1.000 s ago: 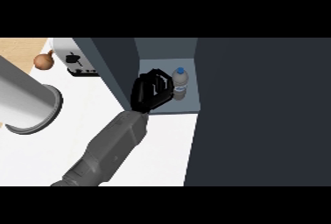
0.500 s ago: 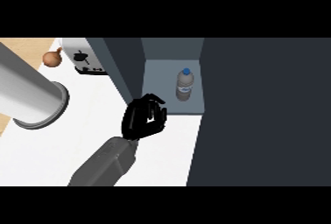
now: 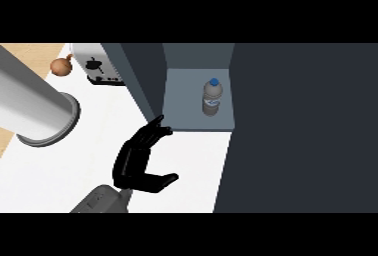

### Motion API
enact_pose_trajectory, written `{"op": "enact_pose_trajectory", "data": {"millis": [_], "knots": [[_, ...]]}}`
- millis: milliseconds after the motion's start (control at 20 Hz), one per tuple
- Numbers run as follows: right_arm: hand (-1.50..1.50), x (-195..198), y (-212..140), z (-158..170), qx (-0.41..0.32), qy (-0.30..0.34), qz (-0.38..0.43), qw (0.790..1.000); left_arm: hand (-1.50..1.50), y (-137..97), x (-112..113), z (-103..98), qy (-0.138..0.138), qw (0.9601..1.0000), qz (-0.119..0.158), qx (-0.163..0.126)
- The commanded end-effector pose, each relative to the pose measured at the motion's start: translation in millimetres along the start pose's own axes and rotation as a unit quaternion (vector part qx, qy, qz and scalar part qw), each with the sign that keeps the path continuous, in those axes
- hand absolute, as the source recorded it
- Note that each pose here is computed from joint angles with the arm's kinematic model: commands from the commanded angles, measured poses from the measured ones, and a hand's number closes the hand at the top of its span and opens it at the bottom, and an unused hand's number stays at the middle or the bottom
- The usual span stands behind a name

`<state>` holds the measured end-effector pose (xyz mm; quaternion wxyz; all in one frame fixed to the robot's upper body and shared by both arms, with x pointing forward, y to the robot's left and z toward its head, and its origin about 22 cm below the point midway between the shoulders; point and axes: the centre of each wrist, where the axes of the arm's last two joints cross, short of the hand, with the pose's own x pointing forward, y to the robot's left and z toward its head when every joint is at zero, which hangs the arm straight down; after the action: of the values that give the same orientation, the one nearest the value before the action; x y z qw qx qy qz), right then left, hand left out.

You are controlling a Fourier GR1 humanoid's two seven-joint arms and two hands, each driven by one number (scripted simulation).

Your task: Pick up the bottled water, place it into the cabinet and close the cabinet

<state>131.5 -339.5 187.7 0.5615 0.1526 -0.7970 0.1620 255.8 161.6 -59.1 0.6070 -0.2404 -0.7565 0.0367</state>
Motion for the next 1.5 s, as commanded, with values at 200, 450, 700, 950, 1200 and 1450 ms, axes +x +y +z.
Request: {"op": "enact_pose_trajectory", "data": {"millis": [200, 450, 700, 950, 1200, 1450], "knots": [[1.50, 30.6, 53.7, -1.3, 0.080, 0.004, 0.031, 0.996, -1.50, 41.1, 50.2, 61.0, -0.009, 0.9997, -0.017, 0.018], [1.50, 26.8, 79.5, -9.5, 0.107, -0.005, -0.019, 0.994, -1.50, 65.4, 72.9, 88.5, -0.030, 0.9968, -0.061, 0.041], [1.50, 17.4, 88.2, -31.0, 0.138, 0.005, -0.034, 0.990, -1.50, 84.0, 98.5, 108.0, -0.025, 0.9917, -0.121, 0.035], [1.50, 15.2, 105.4, -47.0, 0.169, -0.010, -0.063, 0.984, -1.50, 94.8, 120.7, 112.1, -0.032, 0.9920, -0.118, 0.028], [1.50, 11.1, 124.5, -69.2, 0.223, -0.005, -0.082, 0.971, -1.50, 94.7, 131.4, 119.5, -0.035, 0.9911, -0.125, 0.029], [1.50, 3.5, 146.2, -100.1, 0.229, 0.000, -0.100, 0.968, -1.50, 92.4, 150.6, 118.7, -0.032, 0.9924, -0.117, 0.020]]}}
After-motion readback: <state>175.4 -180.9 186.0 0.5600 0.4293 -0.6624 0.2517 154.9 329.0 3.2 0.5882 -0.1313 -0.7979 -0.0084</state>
